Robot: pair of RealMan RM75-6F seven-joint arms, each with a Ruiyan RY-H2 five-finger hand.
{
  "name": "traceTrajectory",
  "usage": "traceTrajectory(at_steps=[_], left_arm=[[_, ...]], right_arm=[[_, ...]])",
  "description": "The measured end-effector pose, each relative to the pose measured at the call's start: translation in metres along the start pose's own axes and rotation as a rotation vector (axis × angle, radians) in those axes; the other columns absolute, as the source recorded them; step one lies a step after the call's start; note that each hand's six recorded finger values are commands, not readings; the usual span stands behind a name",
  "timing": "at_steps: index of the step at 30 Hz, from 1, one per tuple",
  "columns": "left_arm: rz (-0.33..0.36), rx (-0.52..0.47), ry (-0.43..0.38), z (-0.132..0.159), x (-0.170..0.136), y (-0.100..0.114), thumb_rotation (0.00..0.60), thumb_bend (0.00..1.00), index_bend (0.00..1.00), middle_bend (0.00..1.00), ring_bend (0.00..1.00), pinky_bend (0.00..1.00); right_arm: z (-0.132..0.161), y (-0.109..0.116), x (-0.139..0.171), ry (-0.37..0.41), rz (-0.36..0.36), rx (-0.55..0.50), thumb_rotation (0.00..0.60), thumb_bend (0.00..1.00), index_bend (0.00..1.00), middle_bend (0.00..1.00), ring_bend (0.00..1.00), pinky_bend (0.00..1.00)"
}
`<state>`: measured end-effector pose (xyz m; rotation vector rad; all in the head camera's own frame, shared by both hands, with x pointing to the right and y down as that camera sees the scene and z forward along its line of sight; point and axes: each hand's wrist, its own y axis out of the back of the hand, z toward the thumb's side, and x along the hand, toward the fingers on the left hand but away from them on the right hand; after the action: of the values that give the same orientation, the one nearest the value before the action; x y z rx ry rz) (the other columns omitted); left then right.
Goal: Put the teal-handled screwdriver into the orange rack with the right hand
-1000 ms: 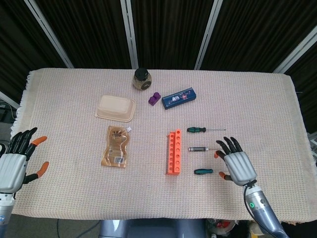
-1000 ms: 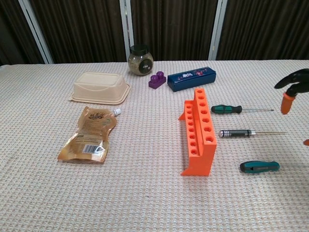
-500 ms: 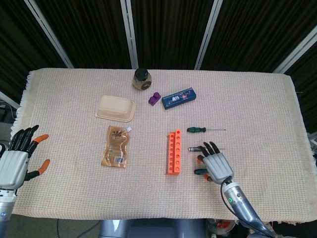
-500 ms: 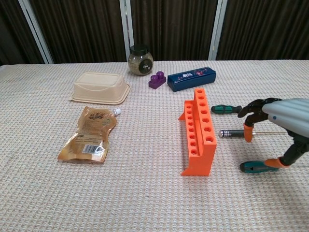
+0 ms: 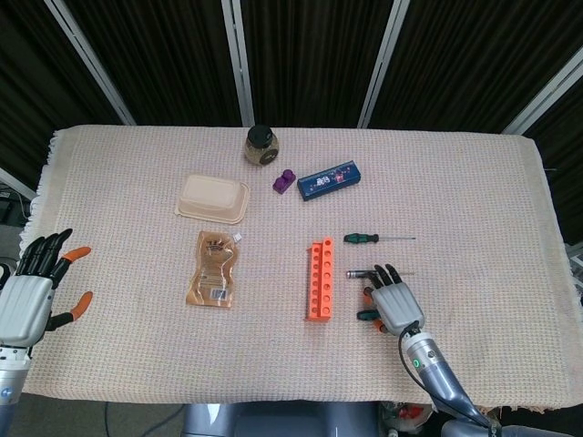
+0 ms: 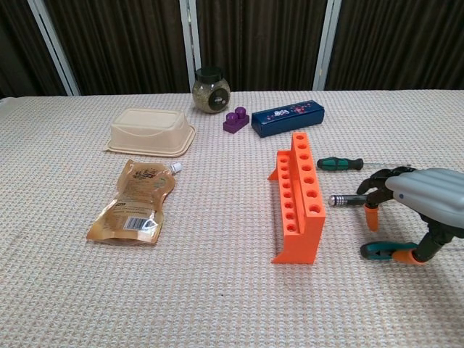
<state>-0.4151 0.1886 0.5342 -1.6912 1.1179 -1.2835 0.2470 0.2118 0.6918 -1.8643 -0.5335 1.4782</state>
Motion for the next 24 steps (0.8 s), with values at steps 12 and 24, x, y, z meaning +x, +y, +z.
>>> traceTrajectory(at_steps=[12, 24], left_arm=[[-0.002, -0.009, -0.007, 0.001, 0.001, 0.001, 0.600, 0.32, 0.22, 0.00, 0.00, 0.00], [-0.006, -0.009, -0.005, 0.000, 0.004, 0.000, 0.600, 0.32, 0.22, 0.00, 0.00, 0.00]], right_arm=[[0.001, -0.009, -0.002, -0.005, 0.010, -0.010, 0.600, 0.23, 0.46, 0.12, 0.00, 0.01], [0.007, -0.012, 0.000, 0.002, 0.017, 0.000, 0.600, 0.23, 0.47, 0.12, 0.00, 0.01]])
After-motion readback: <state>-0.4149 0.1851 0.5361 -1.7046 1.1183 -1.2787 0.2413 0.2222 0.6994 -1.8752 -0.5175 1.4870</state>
